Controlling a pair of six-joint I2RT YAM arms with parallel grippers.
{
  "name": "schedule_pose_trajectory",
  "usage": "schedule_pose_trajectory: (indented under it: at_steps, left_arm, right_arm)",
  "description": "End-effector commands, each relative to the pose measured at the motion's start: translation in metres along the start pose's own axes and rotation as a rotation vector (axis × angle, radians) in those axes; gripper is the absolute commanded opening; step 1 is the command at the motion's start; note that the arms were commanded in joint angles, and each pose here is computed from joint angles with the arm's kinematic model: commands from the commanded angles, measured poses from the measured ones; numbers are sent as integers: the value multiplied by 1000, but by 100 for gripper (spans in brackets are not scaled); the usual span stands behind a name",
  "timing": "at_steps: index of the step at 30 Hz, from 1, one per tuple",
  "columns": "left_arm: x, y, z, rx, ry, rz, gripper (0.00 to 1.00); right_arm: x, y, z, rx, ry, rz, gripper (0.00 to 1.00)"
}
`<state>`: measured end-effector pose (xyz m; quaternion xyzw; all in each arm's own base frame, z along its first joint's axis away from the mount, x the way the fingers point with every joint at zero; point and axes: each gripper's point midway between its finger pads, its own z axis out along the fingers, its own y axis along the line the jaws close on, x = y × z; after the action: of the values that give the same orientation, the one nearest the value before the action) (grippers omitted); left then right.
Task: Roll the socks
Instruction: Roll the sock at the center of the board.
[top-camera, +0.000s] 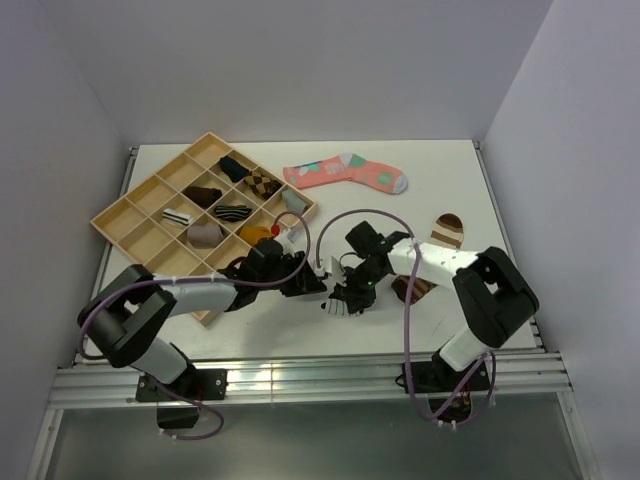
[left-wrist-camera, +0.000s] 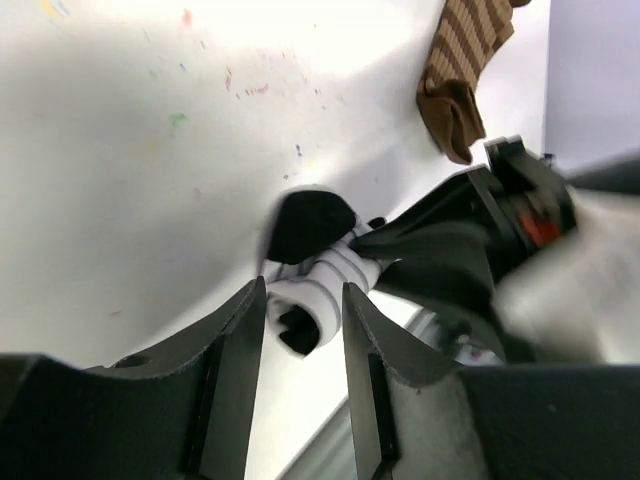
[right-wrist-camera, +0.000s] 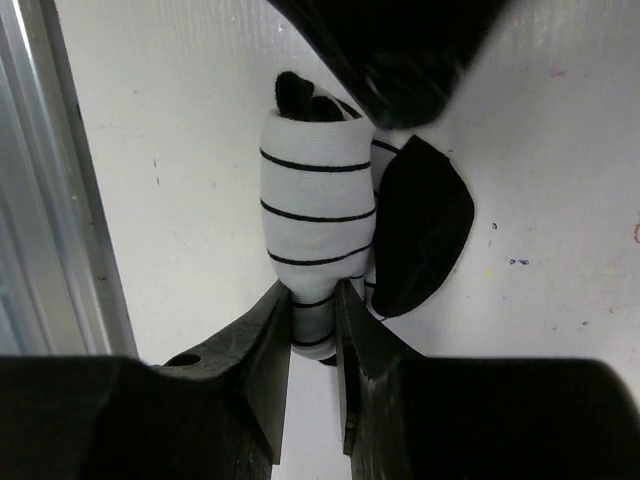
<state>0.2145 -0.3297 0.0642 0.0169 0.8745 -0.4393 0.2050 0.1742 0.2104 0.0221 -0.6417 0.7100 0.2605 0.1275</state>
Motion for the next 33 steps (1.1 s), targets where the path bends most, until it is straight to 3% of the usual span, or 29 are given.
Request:
schedule_pose_trajectory:
  at_steps: [1, 5, 13, 23, 29, 33]
  left_arm:
    - [-31, -13, -14, 23, -185, 193, 42]
    - [-35, -21, -26, 72, -251, 324, 43]
    - [-22, -39, -10, 176, -210, 475, 47]
    - [4, -33, 25, 179, -120, 503, 51]
    - [20, -17, 41, 148, -65, 486, 48]
    - [25, -6, 49, 111, -39, 454, 33]
  right_arm:
    - [21, 6, 0, -91, 87, 78, 19]
    - [18, -3, -4, -158, 95, 148, 19]
    - [21, -21, 1, -253, 131, 312, 19]
    - [24, -32, 7, -244, 158, 373, 19]
    - [27, -34, 9, -228, 170, 386, 19]
    - [28, -37, 10, -202, 169, 391, 20]
